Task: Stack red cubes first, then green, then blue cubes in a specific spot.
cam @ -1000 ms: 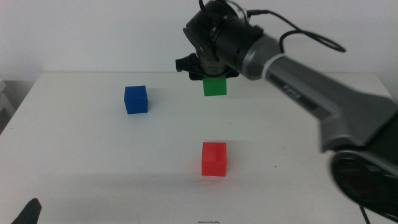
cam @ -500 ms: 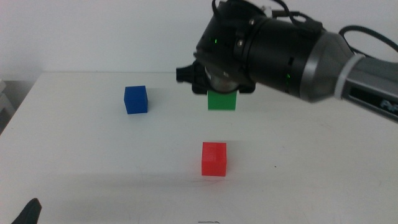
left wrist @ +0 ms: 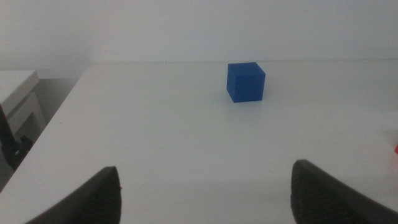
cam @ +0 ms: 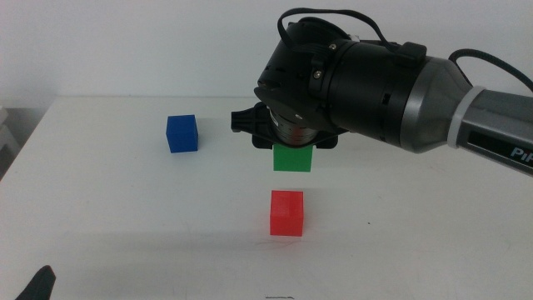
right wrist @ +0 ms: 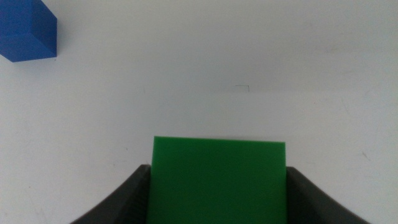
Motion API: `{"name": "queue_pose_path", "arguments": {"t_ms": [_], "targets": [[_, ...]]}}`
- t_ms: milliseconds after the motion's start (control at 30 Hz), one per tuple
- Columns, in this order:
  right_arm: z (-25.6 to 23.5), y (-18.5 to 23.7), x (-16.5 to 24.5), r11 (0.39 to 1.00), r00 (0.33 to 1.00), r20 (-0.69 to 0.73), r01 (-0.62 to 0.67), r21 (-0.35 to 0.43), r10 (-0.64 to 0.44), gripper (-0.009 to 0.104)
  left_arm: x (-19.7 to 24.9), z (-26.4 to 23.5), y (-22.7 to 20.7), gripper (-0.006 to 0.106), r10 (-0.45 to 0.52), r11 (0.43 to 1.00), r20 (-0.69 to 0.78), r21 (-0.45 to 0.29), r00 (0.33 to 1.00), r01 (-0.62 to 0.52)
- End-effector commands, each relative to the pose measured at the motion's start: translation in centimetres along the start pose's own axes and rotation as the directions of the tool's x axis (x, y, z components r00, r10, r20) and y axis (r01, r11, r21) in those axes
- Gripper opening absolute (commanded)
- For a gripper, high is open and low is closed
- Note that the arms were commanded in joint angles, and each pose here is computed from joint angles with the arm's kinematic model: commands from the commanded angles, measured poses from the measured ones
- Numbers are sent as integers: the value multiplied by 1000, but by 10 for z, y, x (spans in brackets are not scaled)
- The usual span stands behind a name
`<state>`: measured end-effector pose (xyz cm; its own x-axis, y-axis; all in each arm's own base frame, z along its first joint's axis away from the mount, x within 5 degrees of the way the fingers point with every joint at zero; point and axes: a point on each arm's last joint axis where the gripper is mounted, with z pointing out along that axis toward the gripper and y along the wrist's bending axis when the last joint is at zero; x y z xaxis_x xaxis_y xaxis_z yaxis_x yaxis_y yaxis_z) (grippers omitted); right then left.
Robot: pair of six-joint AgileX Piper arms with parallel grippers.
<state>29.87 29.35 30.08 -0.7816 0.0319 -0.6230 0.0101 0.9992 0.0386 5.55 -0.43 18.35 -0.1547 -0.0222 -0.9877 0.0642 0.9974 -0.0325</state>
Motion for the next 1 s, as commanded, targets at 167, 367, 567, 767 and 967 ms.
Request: {"name": "queue_pose_path", "arguments": {"t_ms": [167, 367, 567, 767, 967], "targets": [[-12, -2, -12, 1000, 998, 58, -4, -25, 6, -1, -9, -2, 0, 94, -19, 1000, 101, 3, 995, 19], [5, 0, 1, 1000, 1000, 23, 0, -20, 0, -1, -9, -2, 0, 94, -19, 1000, 101, 3, 995, 19], [20, -2, 16, 1000, 1000, -9, -19, -8, 19, -1, -9, -2, 0, 94, -19, 1000, 101, 3, 995, 19], [28, 1, 24, 999, 1000, -6, -17, -52, 16, -1, -9, -2, 0, 94, -19, 1000, 101, 3, 995, 19], [31, 1, 24, 998, 1000, 8, -6, -66, 6, -1, -9, -2, 0, 94, -19, 1000, 101, 3, 995, 19]]}}
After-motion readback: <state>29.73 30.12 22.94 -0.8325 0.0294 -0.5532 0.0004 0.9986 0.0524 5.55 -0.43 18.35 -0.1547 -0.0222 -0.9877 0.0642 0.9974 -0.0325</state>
